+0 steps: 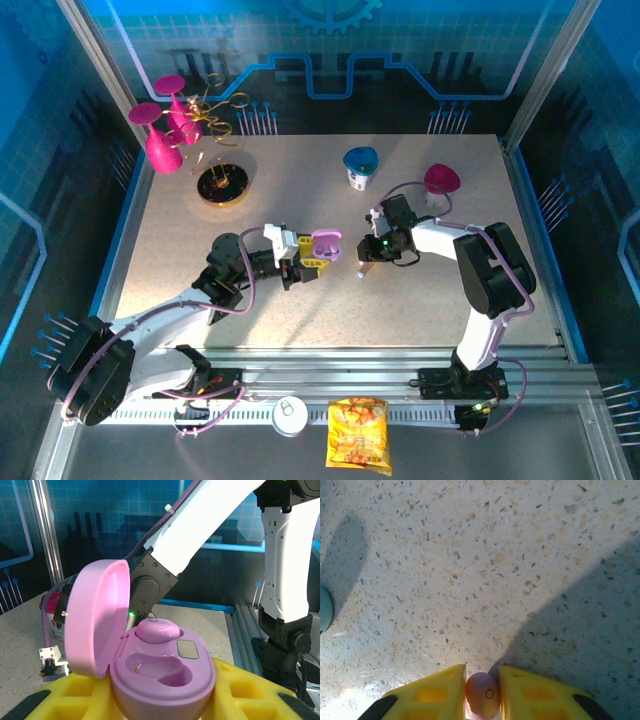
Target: Insert the wireless bluetooth earbuds into the charging case
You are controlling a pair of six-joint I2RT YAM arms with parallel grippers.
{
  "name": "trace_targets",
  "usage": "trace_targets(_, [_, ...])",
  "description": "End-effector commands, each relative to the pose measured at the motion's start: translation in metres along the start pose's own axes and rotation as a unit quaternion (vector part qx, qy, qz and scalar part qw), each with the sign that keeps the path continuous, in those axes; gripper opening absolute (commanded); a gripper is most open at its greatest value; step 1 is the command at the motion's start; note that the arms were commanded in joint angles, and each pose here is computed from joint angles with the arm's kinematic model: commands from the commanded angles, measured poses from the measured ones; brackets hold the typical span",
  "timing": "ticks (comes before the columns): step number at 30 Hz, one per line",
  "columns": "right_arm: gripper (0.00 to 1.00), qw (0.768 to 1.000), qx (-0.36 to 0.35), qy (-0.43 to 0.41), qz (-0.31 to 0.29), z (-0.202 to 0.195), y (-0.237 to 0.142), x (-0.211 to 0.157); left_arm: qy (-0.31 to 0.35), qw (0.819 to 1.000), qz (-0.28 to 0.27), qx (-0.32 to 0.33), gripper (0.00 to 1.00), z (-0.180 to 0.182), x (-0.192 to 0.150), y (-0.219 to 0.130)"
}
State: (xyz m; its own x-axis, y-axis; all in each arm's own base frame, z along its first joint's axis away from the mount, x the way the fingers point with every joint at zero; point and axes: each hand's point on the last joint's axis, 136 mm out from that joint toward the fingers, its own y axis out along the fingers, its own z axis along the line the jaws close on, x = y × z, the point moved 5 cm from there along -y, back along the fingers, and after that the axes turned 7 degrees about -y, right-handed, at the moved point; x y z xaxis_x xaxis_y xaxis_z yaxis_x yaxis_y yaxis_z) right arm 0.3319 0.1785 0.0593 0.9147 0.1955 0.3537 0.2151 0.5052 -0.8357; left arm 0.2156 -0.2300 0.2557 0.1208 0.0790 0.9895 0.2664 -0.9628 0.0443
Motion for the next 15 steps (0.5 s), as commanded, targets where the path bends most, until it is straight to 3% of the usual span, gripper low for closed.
trace_targets(1, [0.19, 1.0, -0.015, 0.01, 0.02, -0.006, 0.004, -0.009, 0.019, 1.0, -0.016, 0.001, 0.21, -0.001, 0.013, -0.002])
trace_targets(15, [0.15, 0.996, -0.075, -0.003, -0.051, 0.005, -0.054, -0.004, 0.014, 1.0, -0.009, 0.019, 0.21, 0.007, 0.004, 0.0])
